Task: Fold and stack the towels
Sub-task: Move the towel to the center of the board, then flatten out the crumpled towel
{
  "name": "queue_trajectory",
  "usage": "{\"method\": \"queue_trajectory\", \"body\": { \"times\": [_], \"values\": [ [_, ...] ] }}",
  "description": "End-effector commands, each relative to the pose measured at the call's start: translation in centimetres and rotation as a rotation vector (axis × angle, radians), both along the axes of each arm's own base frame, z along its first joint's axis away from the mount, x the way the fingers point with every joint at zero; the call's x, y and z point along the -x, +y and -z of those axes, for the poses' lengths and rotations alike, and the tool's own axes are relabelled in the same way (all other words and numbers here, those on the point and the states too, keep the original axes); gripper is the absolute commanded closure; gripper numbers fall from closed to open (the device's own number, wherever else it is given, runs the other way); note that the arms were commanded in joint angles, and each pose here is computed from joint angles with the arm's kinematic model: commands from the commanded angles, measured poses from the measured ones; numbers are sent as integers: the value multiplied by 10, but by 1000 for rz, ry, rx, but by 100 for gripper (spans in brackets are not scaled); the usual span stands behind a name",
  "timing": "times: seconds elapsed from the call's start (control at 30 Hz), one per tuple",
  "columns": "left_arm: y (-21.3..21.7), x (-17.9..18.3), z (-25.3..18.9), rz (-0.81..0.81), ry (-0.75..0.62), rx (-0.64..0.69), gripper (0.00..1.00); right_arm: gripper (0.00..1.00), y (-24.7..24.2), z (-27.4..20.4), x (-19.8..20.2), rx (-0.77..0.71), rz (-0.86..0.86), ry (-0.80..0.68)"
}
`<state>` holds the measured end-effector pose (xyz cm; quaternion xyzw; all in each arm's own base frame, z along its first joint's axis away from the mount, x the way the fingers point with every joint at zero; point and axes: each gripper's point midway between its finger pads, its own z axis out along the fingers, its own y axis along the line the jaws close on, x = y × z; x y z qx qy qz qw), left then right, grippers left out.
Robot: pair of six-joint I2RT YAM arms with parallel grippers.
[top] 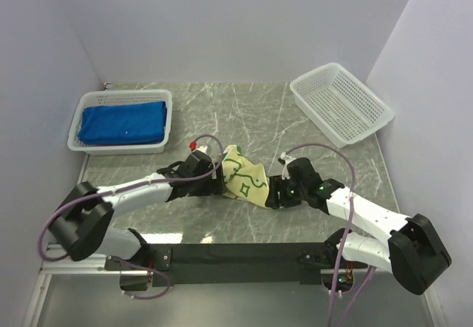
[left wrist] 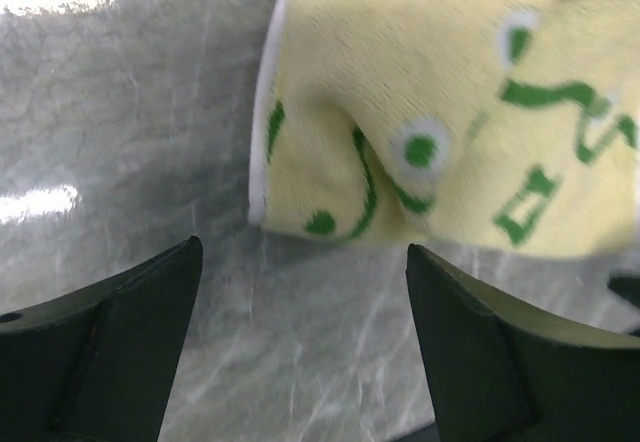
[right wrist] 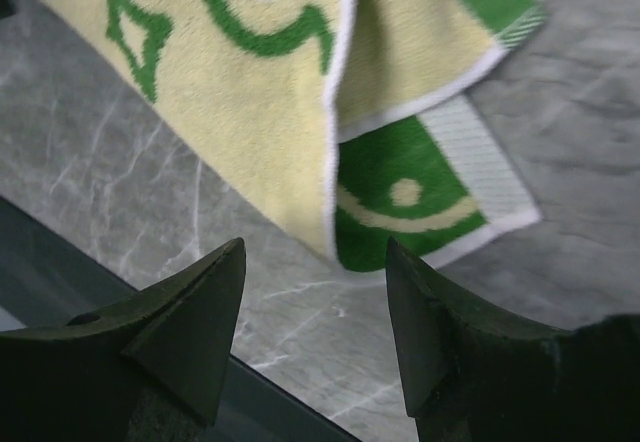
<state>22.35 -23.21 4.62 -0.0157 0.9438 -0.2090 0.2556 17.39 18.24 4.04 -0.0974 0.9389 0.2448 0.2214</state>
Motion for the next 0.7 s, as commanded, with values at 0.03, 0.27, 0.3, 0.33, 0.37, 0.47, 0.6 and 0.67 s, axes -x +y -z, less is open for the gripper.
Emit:
{"method": "queue_trajectory", "body": {
  "times": [0.03,0.27,0.3,0.33,0.37,0.47,0.6,0.67],
  "values": [
    [-18,-33,-9,-78,-75,21,16,35,20,-3,-1,-75,-40,-12],
    [-38,-34,7,-45,-36,2,47,62,31,6,1,-96,-65,13],
    [-40,-34,5,-42,-39,4,71,68,32,4,0,-99,-66,10],
    [-38,-33,2,-43,-41,-9,83,75,33,1,-1,-105,-68,1],
    [-39,-37,-8,-45,-59,-14,92,90,34,-5,-3,-114,-69,-14],
    [-16,-49,-45,-99,-112,-129,99,100,36,-37,-7,-137,-66,-54],
    [17,-57,-105,-142,-176,-291,96,100,32,-104,-30,-200,10,-137],
    [26,-66,-119,-139,-184,-358,92,100,24,-112,-37,-212,64,-108]
  ]
}}
